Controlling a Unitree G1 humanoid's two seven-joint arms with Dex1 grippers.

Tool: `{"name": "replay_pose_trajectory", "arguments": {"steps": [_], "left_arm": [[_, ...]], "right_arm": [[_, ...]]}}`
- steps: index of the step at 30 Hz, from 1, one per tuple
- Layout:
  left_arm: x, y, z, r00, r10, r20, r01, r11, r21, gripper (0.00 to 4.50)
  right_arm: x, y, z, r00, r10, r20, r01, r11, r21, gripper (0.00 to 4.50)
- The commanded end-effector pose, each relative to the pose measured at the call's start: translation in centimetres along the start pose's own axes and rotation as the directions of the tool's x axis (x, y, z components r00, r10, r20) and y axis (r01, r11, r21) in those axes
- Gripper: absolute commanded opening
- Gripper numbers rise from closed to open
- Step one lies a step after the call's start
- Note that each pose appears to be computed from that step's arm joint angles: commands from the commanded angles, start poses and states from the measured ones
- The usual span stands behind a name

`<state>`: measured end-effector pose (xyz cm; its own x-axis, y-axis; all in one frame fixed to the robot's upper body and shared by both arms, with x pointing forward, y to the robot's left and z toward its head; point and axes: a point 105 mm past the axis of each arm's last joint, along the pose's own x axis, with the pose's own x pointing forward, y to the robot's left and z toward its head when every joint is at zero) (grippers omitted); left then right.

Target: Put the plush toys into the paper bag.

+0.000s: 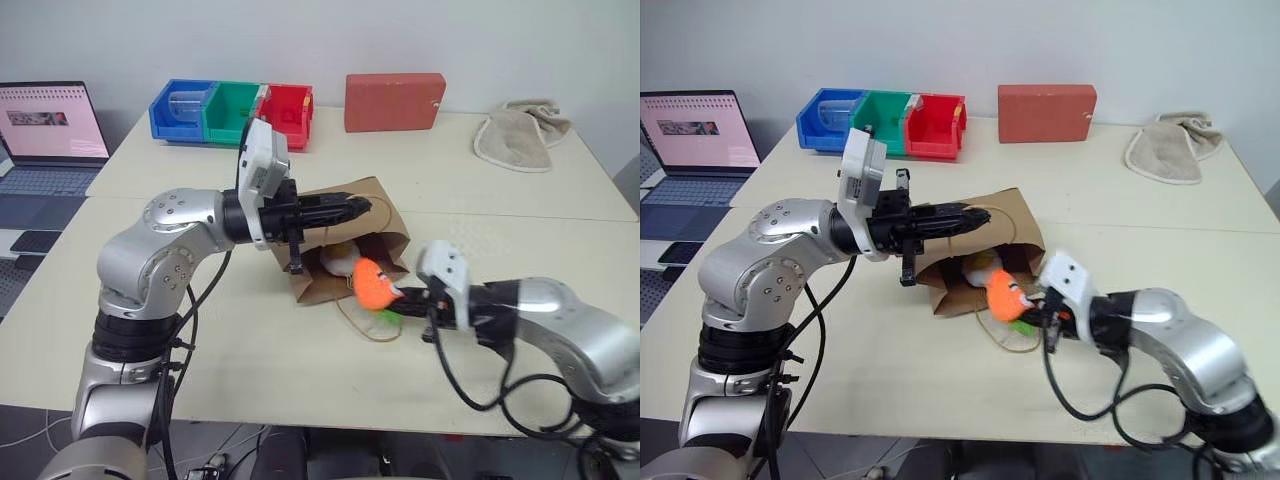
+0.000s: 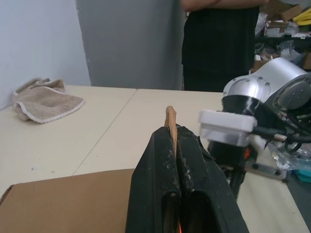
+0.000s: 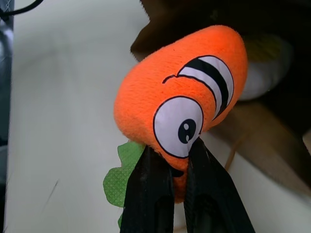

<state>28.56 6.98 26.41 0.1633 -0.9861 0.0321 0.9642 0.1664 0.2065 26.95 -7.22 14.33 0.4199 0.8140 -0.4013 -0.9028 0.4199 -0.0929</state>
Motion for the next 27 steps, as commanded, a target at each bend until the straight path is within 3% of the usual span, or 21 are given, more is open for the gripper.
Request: {"name": "replay_pose_trajectory", "arguments": {"steps": [1,10,19,27], "left_arm": [[-0.2,-0.8,1.1,1.0,-0.023,0.019,0.022,0.999,0.038,0.0],[-0.4,-1.1,0.8,0.999,-0.035,-0.001,0.035,0.999,0.024,0.0],[-0.2,-1.3,0.7,0.999,-0.051,-0.004,0.051,0.999,0.018,0.0],[-0.1,-1.1,0.7,0.999,-0.038,0.0,0.038,0.999,0.019,0.0]], "right_arm": [[1.3,-1.6,1.0,0.992,-0.123,0.033,0.124,0.992,-0.035,0.02],[3.1,-5.0,3.1,0.913,-0.389,0.127,0.398,0.915,-0.059,0.02],[5.1,-6.0,2.2,0.874,-0.472,0.115,0.485,0.858,-0.168,0.02],[5.3,-5.4,2.0,0.889,-0.437,0.135,0.455,0.875,-0.166,2.69]]}}
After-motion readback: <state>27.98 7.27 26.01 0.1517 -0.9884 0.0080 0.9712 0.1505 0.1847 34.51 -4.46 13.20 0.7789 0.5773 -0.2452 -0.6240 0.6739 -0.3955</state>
